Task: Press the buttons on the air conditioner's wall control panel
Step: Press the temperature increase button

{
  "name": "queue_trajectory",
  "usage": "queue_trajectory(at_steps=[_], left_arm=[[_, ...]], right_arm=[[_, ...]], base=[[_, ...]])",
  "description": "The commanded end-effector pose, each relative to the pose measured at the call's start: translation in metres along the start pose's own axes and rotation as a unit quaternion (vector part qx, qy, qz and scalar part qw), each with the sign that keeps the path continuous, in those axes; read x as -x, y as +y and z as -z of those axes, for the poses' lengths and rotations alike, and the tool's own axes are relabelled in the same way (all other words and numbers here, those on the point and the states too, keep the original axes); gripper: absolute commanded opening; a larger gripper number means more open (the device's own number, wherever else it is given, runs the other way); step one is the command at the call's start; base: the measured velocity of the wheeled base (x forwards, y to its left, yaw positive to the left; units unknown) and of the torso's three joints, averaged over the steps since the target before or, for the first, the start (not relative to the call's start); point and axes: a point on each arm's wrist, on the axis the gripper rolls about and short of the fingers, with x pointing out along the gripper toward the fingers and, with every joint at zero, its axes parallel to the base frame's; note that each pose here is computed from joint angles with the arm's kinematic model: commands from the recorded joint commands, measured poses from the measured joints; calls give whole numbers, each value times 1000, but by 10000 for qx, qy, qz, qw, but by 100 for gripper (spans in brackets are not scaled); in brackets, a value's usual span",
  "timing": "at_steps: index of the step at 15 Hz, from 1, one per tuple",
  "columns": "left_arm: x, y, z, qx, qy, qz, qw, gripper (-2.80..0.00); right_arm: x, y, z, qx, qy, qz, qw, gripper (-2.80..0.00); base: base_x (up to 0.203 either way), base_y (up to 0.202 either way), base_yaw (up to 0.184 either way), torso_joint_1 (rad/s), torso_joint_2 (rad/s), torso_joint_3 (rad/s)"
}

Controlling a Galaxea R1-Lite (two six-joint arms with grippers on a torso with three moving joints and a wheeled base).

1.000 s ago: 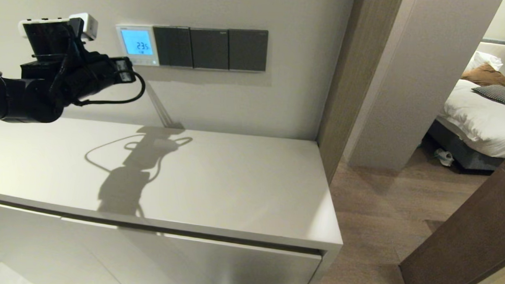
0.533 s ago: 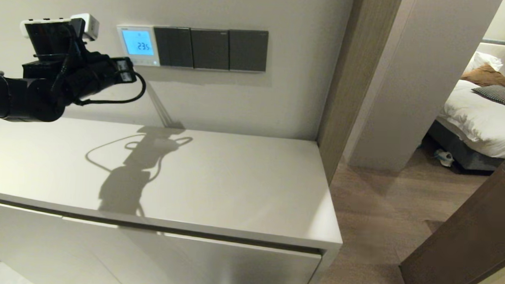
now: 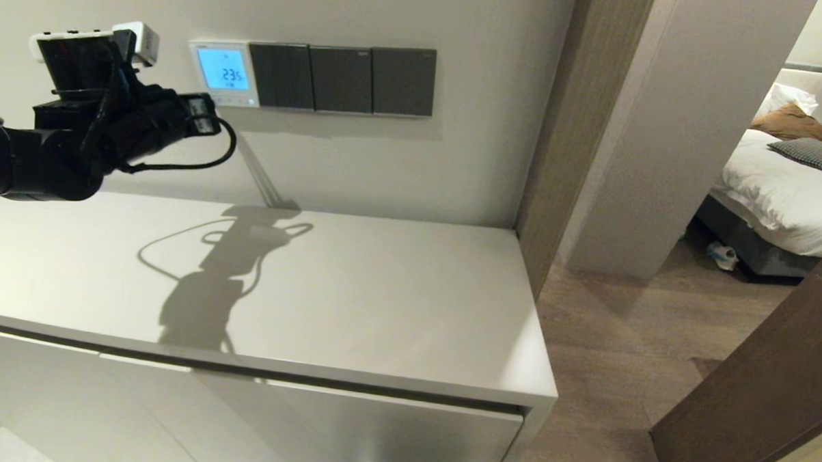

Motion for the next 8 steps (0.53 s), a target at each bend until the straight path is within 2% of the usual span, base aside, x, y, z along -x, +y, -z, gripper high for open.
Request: queue_trajectory(at_steps=[1,2,8], left_arm=[[9,2,-6,0,-21,107,9999,-280],[12,5,-9,-1,-36,210,9998,-280],[9,10,-9,38,-12,203,9998,-280]], right_arm=[[0,0,0,-1,15,0,10000,-280],[0,0,0,-1,16,-5,10000,-280],[0,0,0,-1,16,-3,10000,-280]], base=[[0,0,0,0,0,0],[0,0,0,0,0,0],[0,0,0,0,0,0]])
